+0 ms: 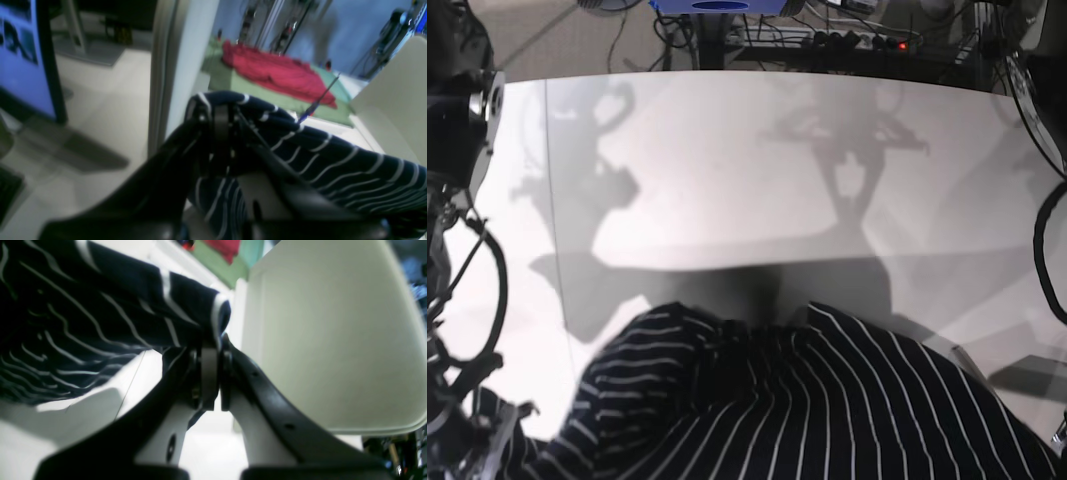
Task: Layout the t-shirt on the table in an organized manner, then fold the t-shirt properly
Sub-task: 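Lift the shirt high with both grippers and shake it out, then lower the held shirt flat onto the table with both grippers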
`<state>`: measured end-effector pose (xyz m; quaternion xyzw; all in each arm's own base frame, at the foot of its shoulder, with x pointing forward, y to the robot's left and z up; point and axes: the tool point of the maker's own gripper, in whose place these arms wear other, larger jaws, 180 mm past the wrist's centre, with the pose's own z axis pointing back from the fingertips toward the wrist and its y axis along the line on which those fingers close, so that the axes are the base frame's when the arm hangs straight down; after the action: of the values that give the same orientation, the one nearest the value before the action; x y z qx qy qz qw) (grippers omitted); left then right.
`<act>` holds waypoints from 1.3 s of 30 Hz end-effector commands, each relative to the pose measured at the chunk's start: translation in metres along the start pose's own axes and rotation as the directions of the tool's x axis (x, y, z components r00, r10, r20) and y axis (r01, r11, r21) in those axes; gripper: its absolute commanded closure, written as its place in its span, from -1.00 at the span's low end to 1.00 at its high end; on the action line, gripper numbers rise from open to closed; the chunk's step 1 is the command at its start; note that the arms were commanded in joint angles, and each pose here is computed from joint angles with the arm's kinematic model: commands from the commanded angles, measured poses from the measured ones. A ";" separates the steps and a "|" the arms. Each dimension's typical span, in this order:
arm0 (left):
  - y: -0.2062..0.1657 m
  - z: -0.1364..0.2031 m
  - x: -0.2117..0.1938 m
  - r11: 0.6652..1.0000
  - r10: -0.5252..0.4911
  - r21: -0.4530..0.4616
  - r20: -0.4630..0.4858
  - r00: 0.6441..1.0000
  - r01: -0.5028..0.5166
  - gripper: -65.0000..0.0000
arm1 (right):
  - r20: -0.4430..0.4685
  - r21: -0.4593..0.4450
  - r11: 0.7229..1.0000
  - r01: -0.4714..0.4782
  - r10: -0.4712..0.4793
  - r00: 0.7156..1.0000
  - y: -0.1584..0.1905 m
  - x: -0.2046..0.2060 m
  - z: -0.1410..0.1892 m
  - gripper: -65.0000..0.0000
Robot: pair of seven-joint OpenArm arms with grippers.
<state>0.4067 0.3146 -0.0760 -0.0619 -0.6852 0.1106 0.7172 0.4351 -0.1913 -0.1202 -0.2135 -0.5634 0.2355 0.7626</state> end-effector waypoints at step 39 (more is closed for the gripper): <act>-0.108 -0.129 0.154 0.987 0.051 -0.158 0.281 0.958 -0.006 1.00 | 0.312 -0.056 0.998 -0.027 0.043 0.949 -0.153 0.158 -0.107 1.00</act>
<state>0.5581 0.2509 0.0513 -0.1131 -0.7523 0.0771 0.6444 0.5999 -0.2165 0.0355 -0.1902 -0.6628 0.2789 0.6684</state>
